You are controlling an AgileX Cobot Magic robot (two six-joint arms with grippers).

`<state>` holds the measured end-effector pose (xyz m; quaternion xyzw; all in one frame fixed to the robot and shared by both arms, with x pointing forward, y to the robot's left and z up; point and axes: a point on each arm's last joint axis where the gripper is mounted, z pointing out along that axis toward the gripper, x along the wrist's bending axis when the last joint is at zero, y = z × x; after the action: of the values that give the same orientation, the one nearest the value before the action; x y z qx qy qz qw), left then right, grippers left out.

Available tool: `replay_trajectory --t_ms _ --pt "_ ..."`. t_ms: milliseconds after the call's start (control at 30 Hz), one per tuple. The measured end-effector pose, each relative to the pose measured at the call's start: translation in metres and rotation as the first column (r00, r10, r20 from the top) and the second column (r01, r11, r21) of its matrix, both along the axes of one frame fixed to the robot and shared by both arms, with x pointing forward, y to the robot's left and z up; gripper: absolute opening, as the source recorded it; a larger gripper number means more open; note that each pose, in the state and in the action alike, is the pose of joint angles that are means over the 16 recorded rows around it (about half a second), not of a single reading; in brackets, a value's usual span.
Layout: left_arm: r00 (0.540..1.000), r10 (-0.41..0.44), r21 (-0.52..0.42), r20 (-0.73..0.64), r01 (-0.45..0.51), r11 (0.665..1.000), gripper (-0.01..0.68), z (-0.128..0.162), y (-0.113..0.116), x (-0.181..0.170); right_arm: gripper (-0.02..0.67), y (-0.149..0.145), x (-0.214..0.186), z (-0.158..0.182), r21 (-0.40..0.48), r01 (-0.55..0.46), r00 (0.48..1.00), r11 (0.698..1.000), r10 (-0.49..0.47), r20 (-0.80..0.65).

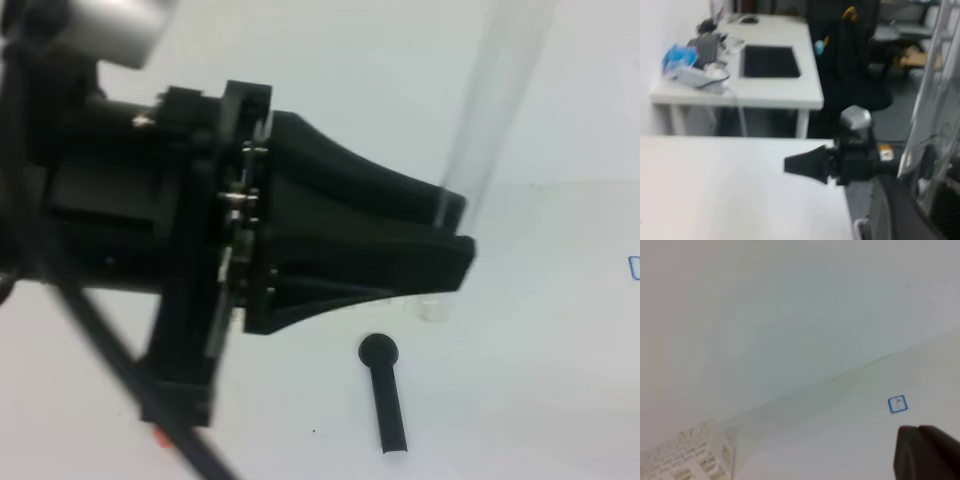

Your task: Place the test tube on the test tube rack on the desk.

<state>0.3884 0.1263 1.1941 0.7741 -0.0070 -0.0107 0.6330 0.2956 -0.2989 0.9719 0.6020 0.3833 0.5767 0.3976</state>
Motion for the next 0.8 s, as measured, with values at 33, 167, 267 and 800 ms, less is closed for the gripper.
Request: replay_trajectory --t_ms 33,167,267,800 --pt "1.0 0.006 -0.008 -0.012 -0.006 1.0 0.11 -0.004 0.003 0.003 -0.001 0.0 0.0 0.0 0.001 0.0 1.0 1.0 0.0 0.0" --pt "0.998 0.033 -0.039 -0.052 -0.035 0.999 0.11 -0.027 0.016 0.013 -0.001 0.0 0.0 0.0 0.004 -0.001 1.0 1.0 0.001 -0.001" --pt "0.995 0.055 -0.063 -0.077 -0.06 0.996 0.11 -0.048 0.024 0.018 -0.001 0.0 0.0 0.0 0.004 -0.002 1.0 1.0 0.002 -0.002" --pt "0.987 0.126 -0.05 -0.098 -0.131 0.99 0.11 -0.151 0.044 0.0 -0.001 0.002 -0.001 0.008 -0.065 -0.027 1.0 0.998 0.027 -0.005"
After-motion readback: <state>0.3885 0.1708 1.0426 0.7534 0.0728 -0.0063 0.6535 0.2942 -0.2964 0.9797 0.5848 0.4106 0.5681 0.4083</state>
